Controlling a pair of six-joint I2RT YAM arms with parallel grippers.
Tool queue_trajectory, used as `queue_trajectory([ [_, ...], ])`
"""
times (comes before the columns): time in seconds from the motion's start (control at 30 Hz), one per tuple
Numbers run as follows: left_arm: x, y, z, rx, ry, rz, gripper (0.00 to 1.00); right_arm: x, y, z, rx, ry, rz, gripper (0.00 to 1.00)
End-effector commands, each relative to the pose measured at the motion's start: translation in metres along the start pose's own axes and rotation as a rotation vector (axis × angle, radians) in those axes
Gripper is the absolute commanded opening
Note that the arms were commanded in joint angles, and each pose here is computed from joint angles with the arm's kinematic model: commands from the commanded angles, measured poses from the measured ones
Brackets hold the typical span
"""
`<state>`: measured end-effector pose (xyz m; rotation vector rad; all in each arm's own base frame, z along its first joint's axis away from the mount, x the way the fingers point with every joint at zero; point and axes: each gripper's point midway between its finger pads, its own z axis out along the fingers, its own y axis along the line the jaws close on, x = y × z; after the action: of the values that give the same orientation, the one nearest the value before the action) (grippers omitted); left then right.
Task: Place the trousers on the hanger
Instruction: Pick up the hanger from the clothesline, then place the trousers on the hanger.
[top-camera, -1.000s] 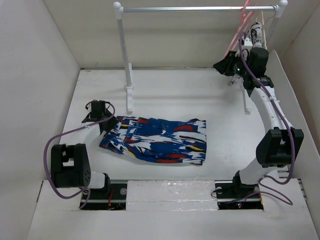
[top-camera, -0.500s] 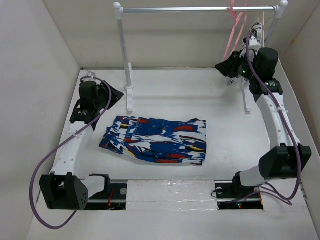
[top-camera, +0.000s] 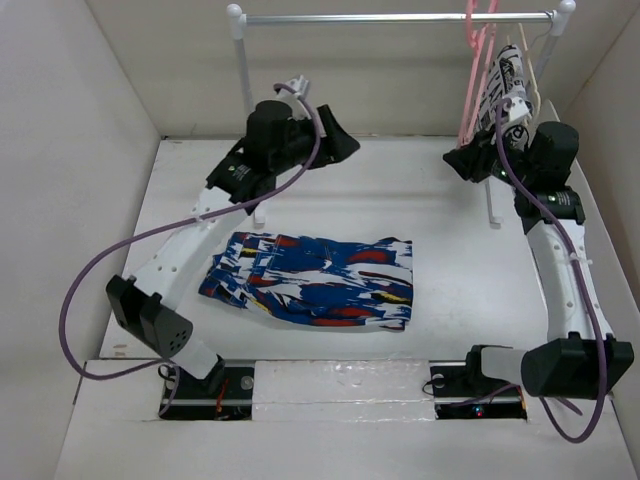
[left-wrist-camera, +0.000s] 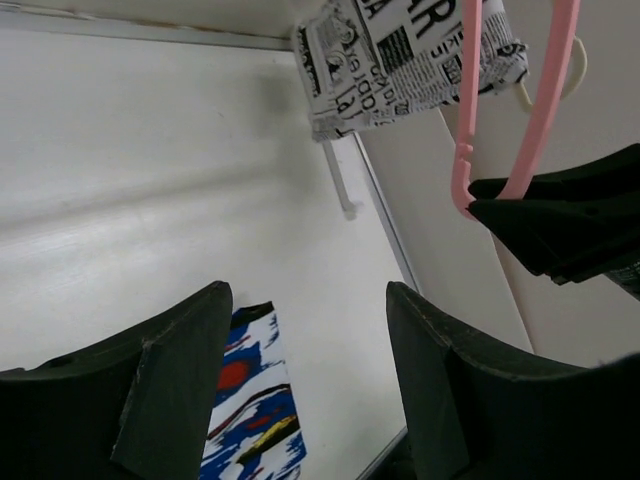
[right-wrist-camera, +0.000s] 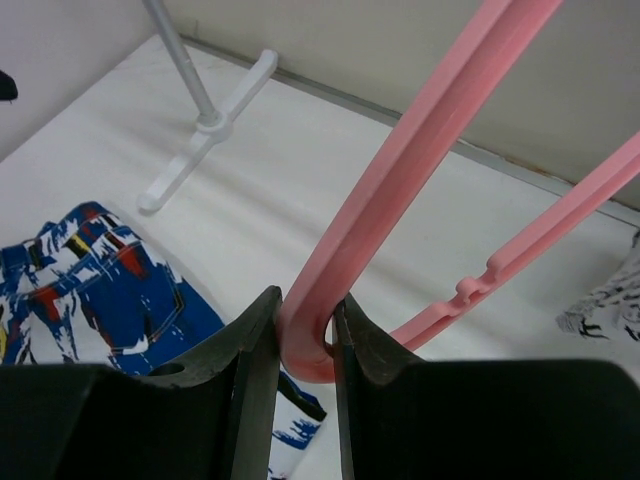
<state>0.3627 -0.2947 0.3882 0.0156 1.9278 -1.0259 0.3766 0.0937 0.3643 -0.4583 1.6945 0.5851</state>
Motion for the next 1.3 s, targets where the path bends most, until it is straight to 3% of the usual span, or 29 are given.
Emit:
queue_trajectory([
  [0.0,0.006,-0.043,0.011,0.061,-0.004,0.06,0.59,-0.014,0.002,-0.02,0.0,-0.022,-0.099,0.0],
  [0.03,0.014,-0.067,0.018,0.092,0.009,0.094,0.61,-0.012,0.004,-0.022,-0.003,-0.013,-0.106,0.0],
  [0.2,0.038,-0.11,0.038,0.157,0.045,0.119,0.63,0.046,0.019,-0.033,-0.043,0.097,-0.071,0.0],
  [0.5,0.095,-0.106,0.087,0.119,0.079,0.079,0.62,0.128,0.057,-0.066,-0.097,0.197,0.026,0.0],
  [0.7,0.117,-0.088,0.096,0.069,0.03,0.045,0.62,0.183,0.064,-0.088,-0.058,0.315,0.058,0.0],
  [1.07,0.12,-0.105,0.094,0.175,-0.037,0.015,0.64,0.224,0.065,-0.102,-0.029,0.412,0.055,0.0],
  [1.27,0.13,-0.086,0.116,0.066,-0.014,0.017,0.65,0.234,0.074,-0.108,-0.058,0.437,0.059,0.0],
])
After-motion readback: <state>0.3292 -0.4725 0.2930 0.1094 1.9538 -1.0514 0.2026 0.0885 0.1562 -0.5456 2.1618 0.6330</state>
